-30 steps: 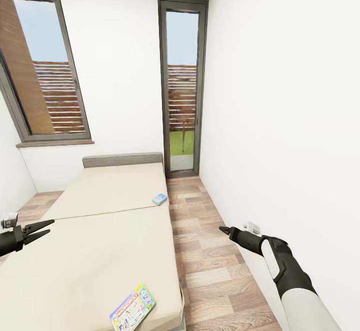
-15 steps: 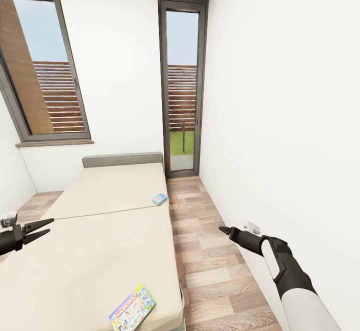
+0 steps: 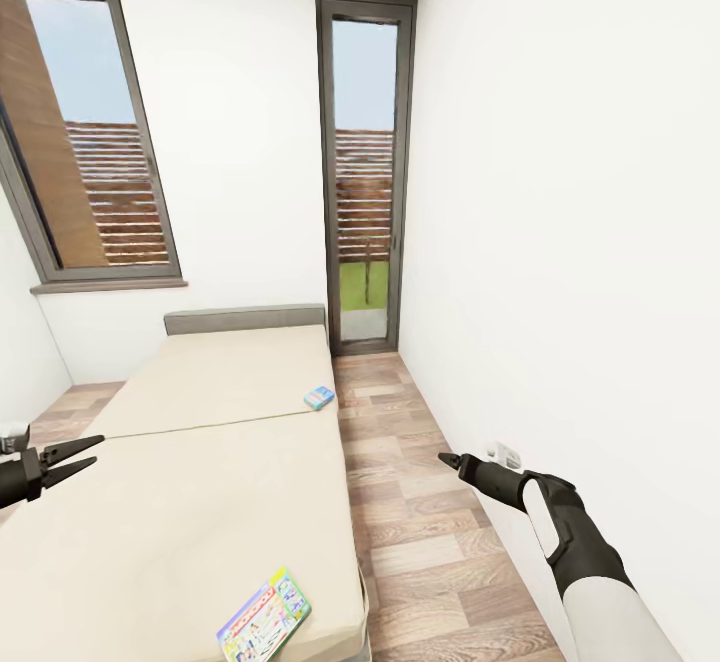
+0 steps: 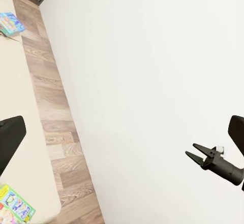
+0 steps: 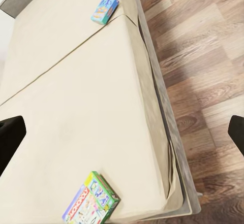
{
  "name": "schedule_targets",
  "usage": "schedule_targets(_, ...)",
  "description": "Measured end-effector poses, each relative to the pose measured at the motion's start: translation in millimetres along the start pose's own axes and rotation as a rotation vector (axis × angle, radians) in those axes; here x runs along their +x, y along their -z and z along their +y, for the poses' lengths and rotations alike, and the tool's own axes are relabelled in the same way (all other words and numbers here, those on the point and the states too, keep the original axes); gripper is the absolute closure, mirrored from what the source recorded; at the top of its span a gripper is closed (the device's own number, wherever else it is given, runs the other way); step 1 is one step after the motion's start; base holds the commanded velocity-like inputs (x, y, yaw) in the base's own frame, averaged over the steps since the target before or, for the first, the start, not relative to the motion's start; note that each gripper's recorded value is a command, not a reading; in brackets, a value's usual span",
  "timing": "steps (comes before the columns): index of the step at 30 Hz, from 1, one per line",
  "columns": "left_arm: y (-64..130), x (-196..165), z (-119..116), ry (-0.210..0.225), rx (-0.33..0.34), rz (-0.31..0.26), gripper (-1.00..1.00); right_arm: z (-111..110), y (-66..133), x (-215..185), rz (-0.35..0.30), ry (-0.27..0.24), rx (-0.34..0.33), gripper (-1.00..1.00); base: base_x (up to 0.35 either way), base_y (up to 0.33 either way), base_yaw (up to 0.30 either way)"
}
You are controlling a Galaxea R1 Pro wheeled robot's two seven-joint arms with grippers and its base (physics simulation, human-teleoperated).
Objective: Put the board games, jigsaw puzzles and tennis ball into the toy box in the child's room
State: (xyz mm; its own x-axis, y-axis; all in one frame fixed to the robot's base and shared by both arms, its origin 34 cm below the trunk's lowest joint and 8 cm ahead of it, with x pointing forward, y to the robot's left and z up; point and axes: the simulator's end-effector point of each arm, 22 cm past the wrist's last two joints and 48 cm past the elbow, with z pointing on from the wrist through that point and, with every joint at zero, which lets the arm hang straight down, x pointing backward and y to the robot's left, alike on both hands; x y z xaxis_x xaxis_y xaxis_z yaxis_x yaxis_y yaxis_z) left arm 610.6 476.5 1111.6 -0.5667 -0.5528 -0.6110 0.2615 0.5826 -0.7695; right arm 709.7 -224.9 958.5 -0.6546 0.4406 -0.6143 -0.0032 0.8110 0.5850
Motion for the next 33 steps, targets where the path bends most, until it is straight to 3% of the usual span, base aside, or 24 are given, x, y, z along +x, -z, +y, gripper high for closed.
schedule_targets(12,-3.4,4.7,10.0,0.030,-0.007,0.009,-1.00,-4.9,-8.2,2.5,-0.003,-0.003,-0.004,-1.00,0.000,0.000,0.000)
schedule_targets(19,-6.3,7.6,15.6,0.034,-0.008,0.011,-1.00,-3.4,-12.9,1.3,-0.016,-0.030,-0.027,-1.00,-0.009,0.000,0.000)
schedule_targets(33,-12.1,13.8,27.3,0.034,-0.007,0.011,-1.00,-10.4,-23.0,6.3,-0.019,-0.036,-0.032,-1.00,-0.125,0.026,0.000)
